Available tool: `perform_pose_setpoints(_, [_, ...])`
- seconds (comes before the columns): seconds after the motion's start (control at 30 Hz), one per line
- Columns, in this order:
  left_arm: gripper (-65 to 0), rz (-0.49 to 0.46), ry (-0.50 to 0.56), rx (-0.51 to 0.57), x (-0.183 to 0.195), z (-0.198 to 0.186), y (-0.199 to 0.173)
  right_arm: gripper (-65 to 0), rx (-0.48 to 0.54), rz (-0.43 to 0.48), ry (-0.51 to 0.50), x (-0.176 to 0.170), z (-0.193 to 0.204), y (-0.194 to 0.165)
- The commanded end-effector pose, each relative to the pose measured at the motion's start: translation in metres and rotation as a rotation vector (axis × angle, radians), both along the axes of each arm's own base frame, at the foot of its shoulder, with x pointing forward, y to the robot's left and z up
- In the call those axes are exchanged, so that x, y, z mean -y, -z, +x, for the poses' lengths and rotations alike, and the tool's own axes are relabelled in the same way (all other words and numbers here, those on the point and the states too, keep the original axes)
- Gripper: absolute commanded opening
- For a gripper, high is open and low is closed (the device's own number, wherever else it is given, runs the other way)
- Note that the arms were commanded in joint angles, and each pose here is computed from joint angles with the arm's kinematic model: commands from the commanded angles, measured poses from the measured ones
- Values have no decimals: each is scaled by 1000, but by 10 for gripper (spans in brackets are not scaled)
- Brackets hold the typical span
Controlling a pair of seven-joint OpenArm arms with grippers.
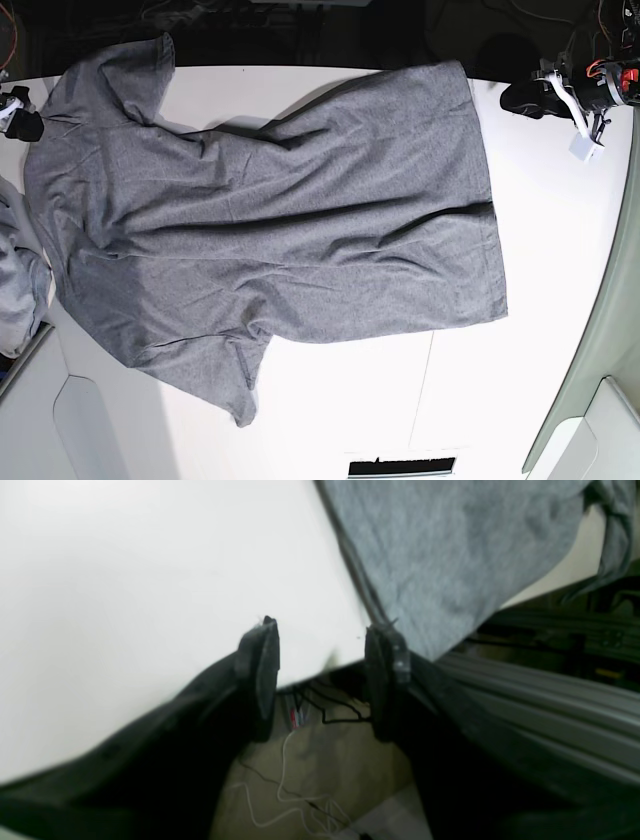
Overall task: Layout the t-shirt on the table in an organized manner, then fold the t-shirt properly
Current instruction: 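Pull the shirt flat with both grippers, then release and withdraw, then grasp the shirt's side edges with both grippers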
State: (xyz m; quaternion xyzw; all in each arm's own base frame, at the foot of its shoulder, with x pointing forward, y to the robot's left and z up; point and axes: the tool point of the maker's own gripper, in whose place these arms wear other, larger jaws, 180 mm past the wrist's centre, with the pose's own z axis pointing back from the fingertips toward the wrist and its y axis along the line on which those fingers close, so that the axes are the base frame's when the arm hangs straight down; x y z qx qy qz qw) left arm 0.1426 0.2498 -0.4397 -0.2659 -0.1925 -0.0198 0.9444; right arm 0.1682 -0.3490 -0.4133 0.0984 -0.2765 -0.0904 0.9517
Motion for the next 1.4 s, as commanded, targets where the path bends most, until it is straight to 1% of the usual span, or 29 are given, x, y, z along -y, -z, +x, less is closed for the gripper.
perform_pose_setpoints(0.0, [-344, -9, 2, 36, -2, 8, -9, -417, 40, -45, -7, 14, 6, -14])
perform_pose_setpoints(0.07, [-344, -13, 1, 28, 0, 5, -8, -394, 20, -87, -12, 22, -3, -12])
perform_pose_setpoints(0.13, [-344, -18, -3, 27, 2, 3, -6, -365, 5, -110, 0, 31, -8, -9])
perform_pose_setpoints(0.2, [-344, -20, -3, 25, 4, 2, -5, -346, -4, -105, 20, 36, -12, -5])
perform_pose_setpoints(0.3, [-275, -26, -10, 29, 8, 2, -3, -344, -23, -87, 48, 40, -18, 5])
perform_pose_setpoints(0.4, [-268, -60, -28, 33, 17, 2, -2, -344, -39, -51, 70, 38, -19, 16])
perform_pose_setpoints(0.5, [-268, -87, -42, 58, 25, 6, -6, -345, 9, -3, 86, 33, -7, 11])
perform_pose_setpoints(0.57, [-268, -92, -46, 101, 28, 15, -15, -347, 57, 20, 90, 30, 7, 3])
perform_pose_setpoints(0.6, [-270, -92, -47, 129, 30, 21, -22, -373, 80, 27, 89, 28, 14, -2])
perform_pose_setpoints(0.63, [-271, -92, -43, 160, 32, 26, -29, -421, 105, 36, 88, 26, 21, -6])
perform_pose_setpoints(0.67, [-286, -92, -31, 186, 35, 31, -35, -489, 134, 47, 84, 24, 30, -12])
perform_pose_setpoints(0.7, [-327, -90, -18, 207, 38, 35, -41, -565, 162, 54, 79, 22, 39, -17])
perform_pose_setpoints(0.73, [-392, -91, -6, 227, 42, 38, -46, -640, 188, 61, 77, 20, 50, -21])
perform_pose_setpoints(0.77, [-468, -91, -1, 248, 44, 41, -51, -650, 215, 68, 74, 17, 60, -25])
perform_pose_setpoints(0.8, [-531, -94, -3, 269, 46, 44, -54, -650, 244, 80, 74, 13, 71, -30])
perform_pose_setpoints(0.83, [-577, -93, -9, 288, 47, 47, -55, -650, 268, 92, 69, 7, 82, -33])
perform_pose_setpoints(0.87, [-607, -91, -16, 300, 49, 48, -54, -650, 284, 101, 57, 1, 92, -35])
perform_pose_setpoints(0.93, [-625, -92, -15, 300, 58, 46, -48, -650, 301, 129, 8, -21, 111, -36])
perform_pose_setpoints(1.0, [-628, -110, 3, 283, 74, 41, -40, -650, 300, 150, -74, -54, 131, -32])
perform_pose_setpoints(1.13, [-635, -153, 108, 251, 120, 34, -28, -650, 283, 130, -312, -136, 166, -21])
perform_pose_setpoints(1.27, [-635, -155, 239, 222, 158, 22, -16, -650, 243, 78, -546, -216, 174, -4])
perform_pose_setpoints(1.37, [-635, -110, 315, 203, 166, 16, -4, -650, 193, 42, -666, -257, 169, 18])
